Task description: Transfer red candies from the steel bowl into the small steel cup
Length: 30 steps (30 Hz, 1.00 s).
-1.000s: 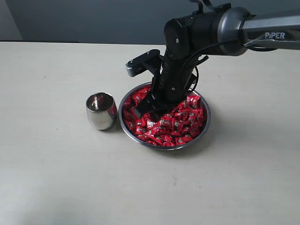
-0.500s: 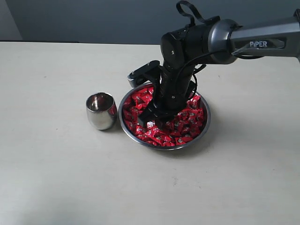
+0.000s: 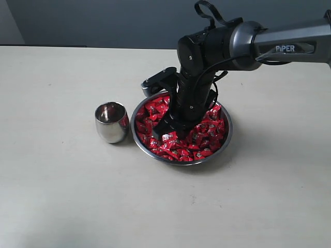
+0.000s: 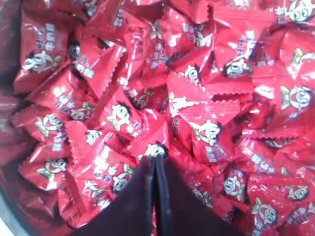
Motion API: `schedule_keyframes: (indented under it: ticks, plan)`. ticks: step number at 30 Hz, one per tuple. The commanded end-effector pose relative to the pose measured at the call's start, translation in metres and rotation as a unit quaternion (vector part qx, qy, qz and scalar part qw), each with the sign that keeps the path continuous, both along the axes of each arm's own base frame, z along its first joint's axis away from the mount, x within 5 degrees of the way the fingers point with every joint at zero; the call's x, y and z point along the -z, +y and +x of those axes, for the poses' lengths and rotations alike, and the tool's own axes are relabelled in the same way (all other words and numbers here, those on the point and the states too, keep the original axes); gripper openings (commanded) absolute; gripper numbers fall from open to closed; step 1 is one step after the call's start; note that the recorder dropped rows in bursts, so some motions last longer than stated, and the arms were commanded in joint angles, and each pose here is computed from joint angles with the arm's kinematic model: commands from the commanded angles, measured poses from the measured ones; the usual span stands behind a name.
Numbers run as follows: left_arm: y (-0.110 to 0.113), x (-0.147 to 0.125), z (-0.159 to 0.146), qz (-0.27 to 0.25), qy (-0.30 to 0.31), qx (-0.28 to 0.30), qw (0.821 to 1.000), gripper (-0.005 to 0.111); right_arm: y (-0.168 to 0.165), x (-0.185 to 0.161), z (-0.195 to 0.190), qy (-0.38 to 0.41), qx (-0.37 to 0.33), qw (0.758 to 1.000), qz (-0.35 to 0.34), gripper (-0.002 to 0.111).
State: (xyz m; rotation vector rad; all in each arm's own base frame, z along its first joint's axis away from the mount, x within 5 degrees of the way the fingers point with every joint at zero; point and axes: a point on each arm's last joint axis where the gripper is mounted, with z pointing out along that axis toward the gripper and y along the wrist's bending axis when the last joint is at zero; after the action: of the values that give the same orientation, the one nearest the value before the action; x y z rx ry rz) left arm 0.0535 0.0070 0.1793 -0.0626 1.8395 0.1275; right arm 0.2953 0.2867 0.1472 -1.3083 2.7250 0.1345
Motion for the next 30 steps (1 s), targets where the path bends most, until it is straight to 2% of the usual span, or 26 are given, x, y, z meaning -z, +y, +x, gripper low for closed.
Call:
schedule_keyframes:
  ticks: [1, 3, 5, 10, 11, 16, 17, 18, 19, 20, 30]
  plan:
    - [0.000, -0.004, 0.000, 0.001, -0.009, 0.004, 1.000, 0.000, -0.003, -0.004, 0.001, -0.010, -0.004, 1.000, -0.005, -0.001]
    - [0.000, -0.004, 0.000, 0.001, -0.009, 0.004, 1.000, 0.000, -0.005, -0.005, 0.003, -0.017, -0.005, 1.000, -0.014, 0.000]
    - [0.000, -0.004, 0.000, 0.001, -0.009, 0.004, 1.000, 0.000, -0.006, -0.005, 0.004, -0.022, -0.005, 1.000, -0.018, 0.005]
    - [0.000, -0.004, 0.000, 0.001, -0.009, 0.004, 1.000, 0.000, -0.005, -0.005, 0.006, -0.033, 0.000, 0.999, -0.011, 0.043]
    - [0.000, -0.004, 0.000, 0.001, -0.009, 0.004, 1.000, 0.000, -0.004, -0.004, 0.006, -0.033, 0.000, 0.999, -0.012, 0.047]
    - [0.000, -0.004, 0.000, 0.001, -0.009, 0.004, 1.000, 0.000, -0.004, 0.011, 0.006, -0.020, 0.000, 1.000, -0.022, 0.046]
    - [0.000, -0.004, 0.000, 0.001, -0.009, 0.004, 1.000, 0.000, -0.004, 0.013, 0.007, -0.020, -0.001, 0.999, -0.025, 0.033]
    - [0.000, -0.004, 0.000, 0.001, -0.009, 0.004, 1.000, 0.000, -0.004, 0.013, 0.007, -0.020, -0.001, 0.999, -0.025, 0.025]
    - [0.000, -0.004, 0.000, 0.001, -0.009, 0.004, 1.000, 0.000, -0.004, 0.013, 0.007, -0.020, -0.001, 0.999, -0.025, 0.004]
    - [0.000, -0.004, 0.000, 0.001, -0.009, 0.004, 1.000, 0.000, -0.004, 0.011, 0.007, -0.022, -0.001, 0.999, -0.023, 0.001]
    - [0.000, -0.004, 0.000, 0.001, -0.009, 0.004, 1.000, 0.000, -0.010, -0.042, -0.002, -0.046, 0.003, 0.999, 0.005, 0.002]
